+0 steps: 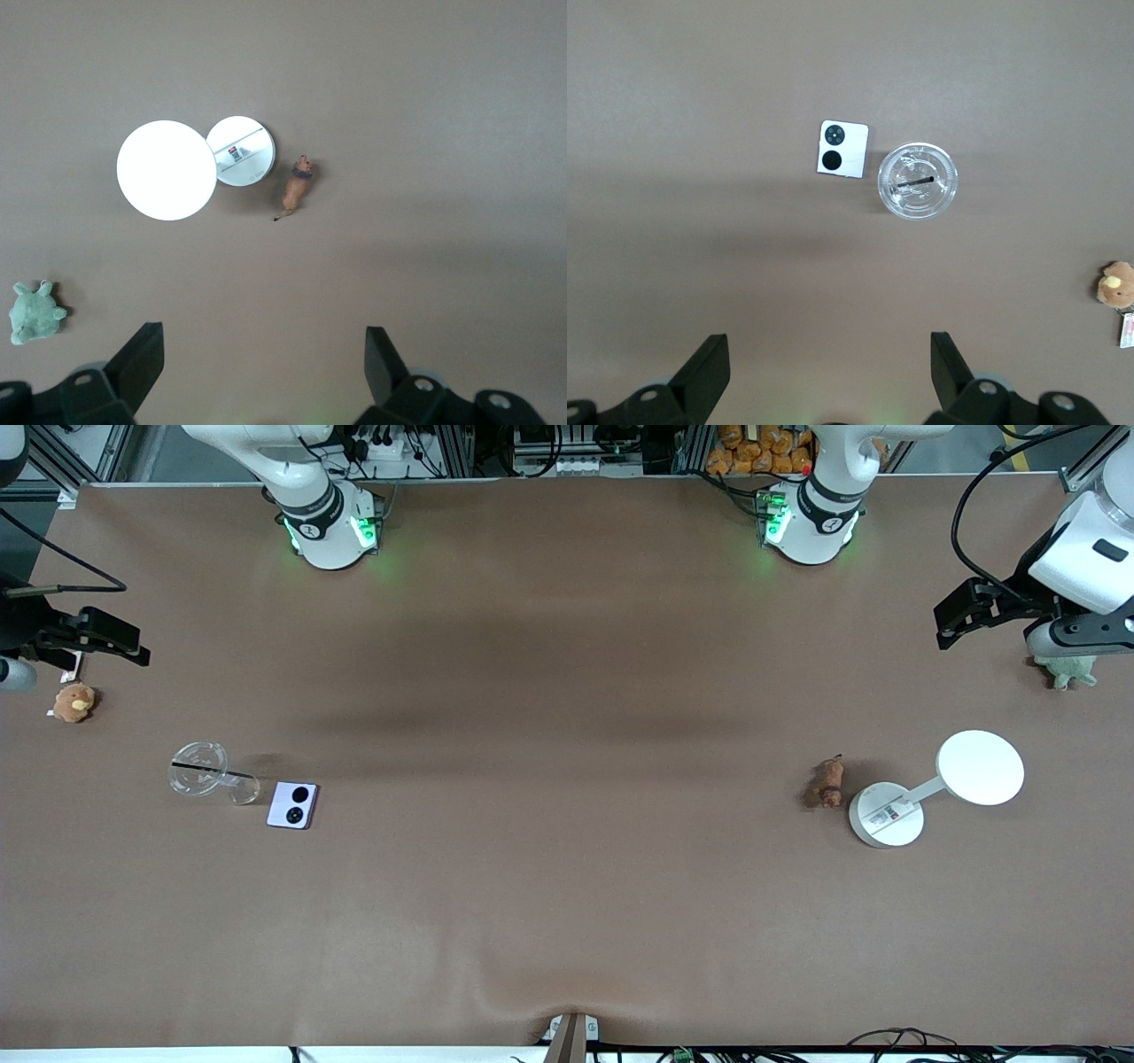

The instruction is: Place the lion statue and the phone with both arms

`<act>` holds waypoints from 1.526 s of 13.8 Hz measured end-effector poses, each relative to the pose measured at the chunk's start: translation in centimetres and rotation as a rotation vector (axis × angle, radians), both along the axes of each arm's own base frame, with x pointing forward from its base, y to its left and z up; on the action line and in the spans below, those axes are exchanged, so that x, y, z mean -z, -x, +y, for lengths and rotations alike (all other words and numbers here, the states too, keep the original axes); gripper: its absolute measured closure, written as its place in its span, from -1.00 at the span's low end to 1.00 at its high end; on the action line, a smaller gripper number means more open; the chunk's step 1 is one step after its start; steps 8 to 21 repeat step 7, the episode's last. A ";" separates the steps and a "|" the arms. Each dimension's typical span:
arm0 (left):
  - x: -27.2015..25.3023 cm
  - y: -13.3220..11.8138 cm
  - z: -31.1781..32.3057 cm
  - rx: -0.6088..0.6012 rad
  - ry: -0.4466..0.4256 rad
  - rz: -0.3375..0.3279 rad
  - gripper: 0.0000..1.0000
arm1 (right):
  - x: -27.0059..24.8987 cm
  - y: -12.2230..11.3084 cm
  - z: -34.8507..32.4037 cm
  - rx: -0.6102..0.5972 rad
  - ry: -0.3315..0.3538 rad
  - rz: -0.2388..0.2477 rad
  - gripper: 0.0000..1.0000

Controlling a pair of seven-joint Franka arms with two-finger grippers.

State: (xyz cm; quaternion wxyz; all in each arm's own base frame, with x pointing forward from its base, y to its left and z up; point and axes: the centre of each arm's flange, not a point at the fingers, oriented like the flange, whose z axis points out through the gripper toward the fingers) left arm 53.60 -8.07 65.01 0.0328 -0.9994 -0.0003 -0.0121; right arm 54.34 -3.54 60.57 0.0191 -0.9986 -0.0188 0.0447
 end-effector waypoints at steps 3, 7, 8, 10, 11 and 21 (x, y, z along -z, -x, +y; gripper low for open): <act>0.0 0.0 0.1 -0.001 0.000 0.000 -1.00 | 0.0 0.0 0.1 -0.002 0.005 0.002 -1.00; 0.0 0.0 0.1 -0.001 0.000 0.000 -1.00 | 0.0 0.0 0.0 -0.002 0.008 0.002 -1.00; 0.0 0.0 0.1 -0.001 0.000 0.000 -1.00 | 0.0 0.0 0.0 -0.002 0.008 0.002 -1.00; 0.0 0.0 0.1 -0.001 0.000 0.000 -1.00 | 0.0 0.0 0.0 -0.002 0.008 0.002 -1.00; 0.0 0.0 0.1 -0.001 0.000 0.000 -1.00 | 0.0 0.0 0.0 -0.002 0.008 0.002 -1.00; 0.0 0.0 0.1 -0.001 0.000 0.000 -1.00 | 0.0 0.0 0.0 -0.002 0.008 0.002 -1.00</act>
